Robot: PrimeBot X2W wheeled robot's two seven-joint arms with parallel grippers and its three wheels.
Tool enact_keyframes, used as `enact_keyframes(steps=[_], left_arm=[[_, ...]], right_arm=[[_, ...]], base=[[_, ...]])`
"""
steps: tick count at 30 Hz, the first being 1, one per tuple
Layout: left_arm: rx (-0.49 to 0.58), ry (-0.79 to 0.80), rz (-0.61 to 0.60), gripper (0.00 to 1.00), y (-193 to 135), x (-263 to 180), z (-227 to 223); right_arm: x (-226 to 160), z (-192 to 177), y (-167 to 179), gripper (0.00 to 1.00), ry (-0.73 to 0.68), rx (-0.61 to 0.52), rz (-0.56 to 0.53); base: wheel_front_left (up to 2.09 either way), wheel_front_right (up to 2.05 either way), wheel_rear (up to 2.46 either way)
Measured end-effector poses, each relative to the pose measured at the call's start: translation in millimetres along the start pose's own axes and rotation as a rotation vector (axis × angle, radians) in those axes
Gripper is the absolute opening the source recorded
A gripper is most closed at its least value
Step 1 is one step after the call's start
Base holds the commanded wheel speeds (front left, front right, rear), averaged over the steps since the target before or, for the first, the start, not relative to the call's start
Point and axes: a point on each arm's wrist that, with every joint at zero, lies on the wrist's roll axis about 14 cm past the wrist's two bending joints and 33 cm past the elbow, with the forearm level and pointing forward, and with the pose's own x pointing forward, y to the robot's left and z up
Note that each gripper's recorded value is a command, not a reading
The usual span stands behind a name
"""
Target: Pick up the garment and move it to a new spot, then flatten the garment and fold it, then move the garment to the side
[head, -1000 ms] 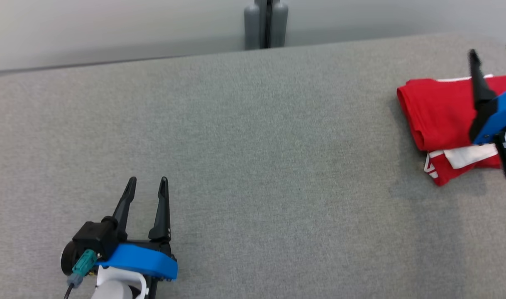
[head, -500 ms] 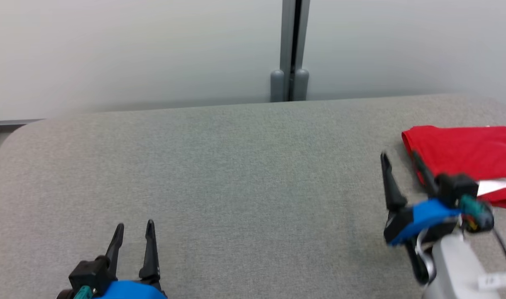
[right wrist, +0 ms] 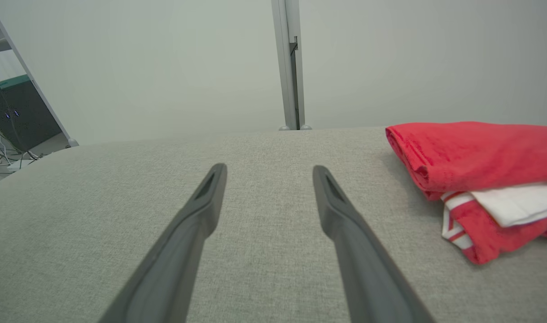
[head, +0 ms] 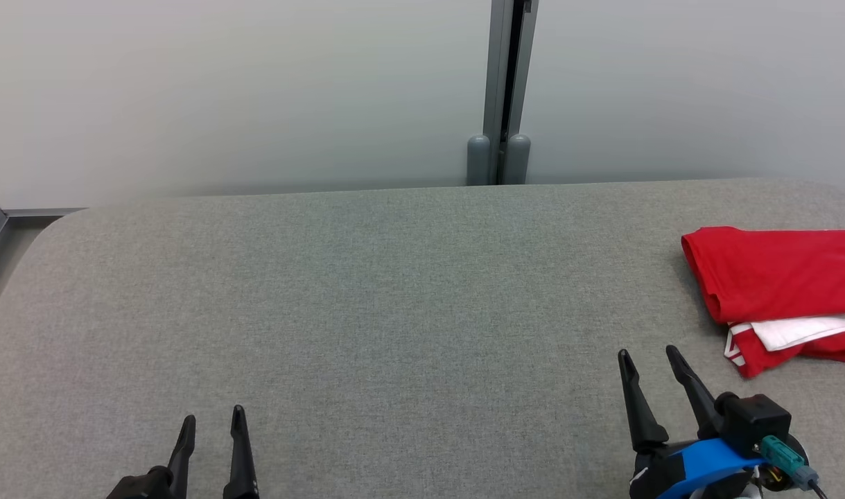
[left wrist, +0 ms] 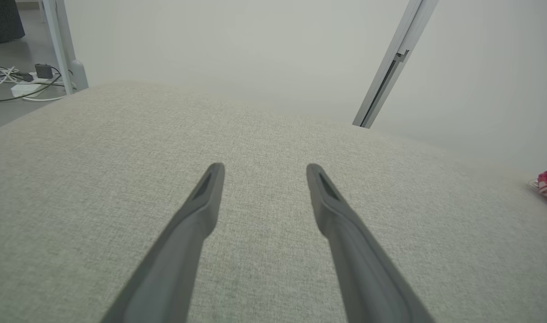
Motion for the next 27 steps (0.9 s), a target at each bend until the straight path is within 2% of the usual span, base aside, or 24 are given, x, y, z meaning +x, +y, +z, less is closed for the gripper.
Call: enact_keyframes(steps=[26, 27], left_arm=[[0.005, 0.001, -0.026, 1.0, -5.9, 1.4, -1.6], [0.004, 0.002, -0.028, 0.0, -6.2, 1.2, -2.0]], right_arm=[[-5.9, -3.4, 9.8, 1.0, 0.003, 0.038, 0.022], [-5.7, -3.9, 10.5, 0.0, 0.004, 0.038, 0.024]], base=[[0.0, 0.0, 0.0], [0.0, 0.0, 0.0]])
